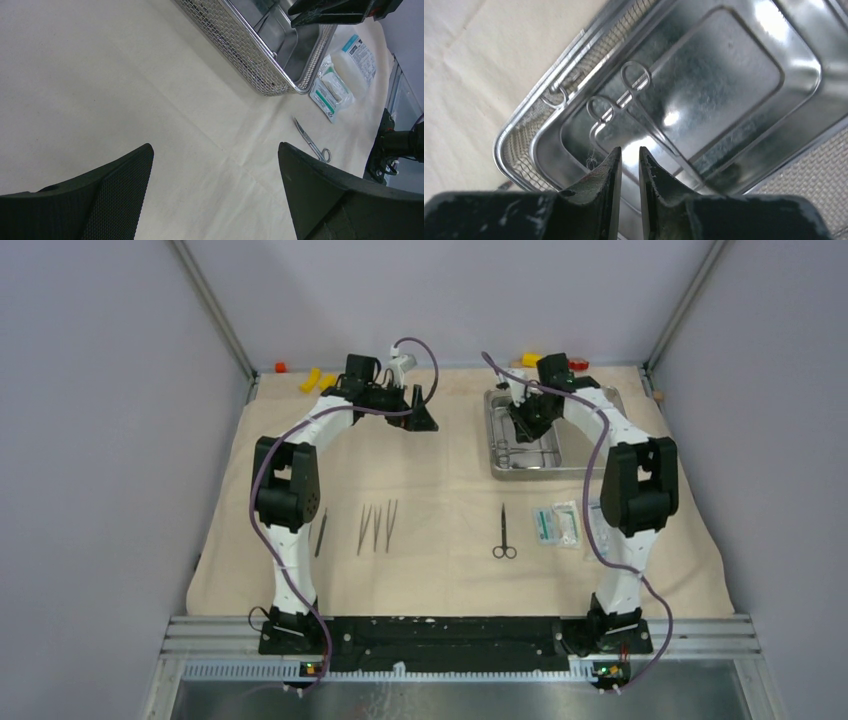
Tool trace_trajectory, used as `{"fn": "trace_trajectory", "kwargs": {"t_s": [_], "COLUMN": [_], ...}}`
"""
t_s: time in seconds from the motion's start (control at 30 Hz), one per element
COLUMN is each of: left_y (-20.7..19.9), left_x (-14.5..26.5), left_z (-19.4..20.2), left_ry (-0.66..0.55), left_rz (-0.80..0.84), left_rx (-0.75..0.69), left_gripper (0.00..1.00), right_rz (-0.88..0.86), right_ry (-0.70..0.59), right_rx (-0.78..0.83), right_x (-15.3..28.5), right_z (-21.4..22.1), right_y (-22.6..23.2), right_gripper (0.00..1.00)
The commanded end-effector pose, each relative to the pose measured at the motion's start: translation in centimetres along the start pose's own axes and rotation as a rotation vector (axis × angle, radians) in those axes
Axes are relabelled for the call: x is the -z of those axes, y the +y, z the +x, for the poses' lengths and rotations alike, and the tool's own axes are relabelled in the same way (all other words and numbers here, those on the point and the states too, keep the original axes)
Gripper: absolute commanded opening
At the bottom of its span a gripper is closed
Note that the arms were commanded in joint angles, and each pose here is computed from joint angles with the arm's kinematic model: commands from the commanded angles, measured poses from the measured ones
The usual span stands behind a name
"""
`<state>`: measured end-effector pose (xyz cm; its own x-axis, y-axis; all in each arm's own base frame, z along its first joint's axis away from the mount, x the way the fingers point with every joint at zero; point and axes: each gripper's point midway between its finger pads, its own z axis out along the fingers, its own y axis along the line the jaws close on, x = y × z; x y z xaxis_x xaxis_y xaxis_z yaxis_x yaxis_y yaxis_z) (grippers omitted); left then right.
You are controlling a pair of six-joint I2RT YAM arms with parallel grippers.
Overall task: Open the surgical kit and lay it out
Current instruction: Adjust the medical item in the container.
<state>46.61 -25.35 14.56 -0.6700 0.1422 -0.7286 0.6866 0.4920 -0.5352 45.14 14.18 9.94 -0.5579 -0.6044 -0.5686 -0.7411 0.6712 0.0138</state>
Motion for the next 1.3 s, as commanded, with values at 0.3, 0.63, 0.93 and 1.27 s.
{"fn": "trace_trajectory", "kwargs": {"t_s": [0.3,0.63,0.93,1.27], "left_y": [-1.2,-1.1,-0.8,-0.4], "left_x": [1.0,0.9,1.0,1.1], "left_z": [-3.0,-2.8,-2.6,-2.7], "left_ry": [-0.066,-0.062,-0.061,-0.063], "left_rz": [0.018,0.018,0.013,0.013], "left_rx": [-0.066,-0.066,-0.063,-0.059], "left_gripper": [0.99,0.99,0.99,0.99], "right_rz": [0.083,0.167,0.199,0.244], "right_ry": [0.086,0.154,0.159,0.15], "right_rx": [-0.019,-0.035,-0.046,-0.062], "right_x": [1.7,0.5,-1.0,-2.1], "right_z": [6.0,7.7,6.9,6.0], "right_y": [-1.5,-4.1,-5.9,-7.6], "right_gripper": [0.14,0.1,0.09,0.08]}}
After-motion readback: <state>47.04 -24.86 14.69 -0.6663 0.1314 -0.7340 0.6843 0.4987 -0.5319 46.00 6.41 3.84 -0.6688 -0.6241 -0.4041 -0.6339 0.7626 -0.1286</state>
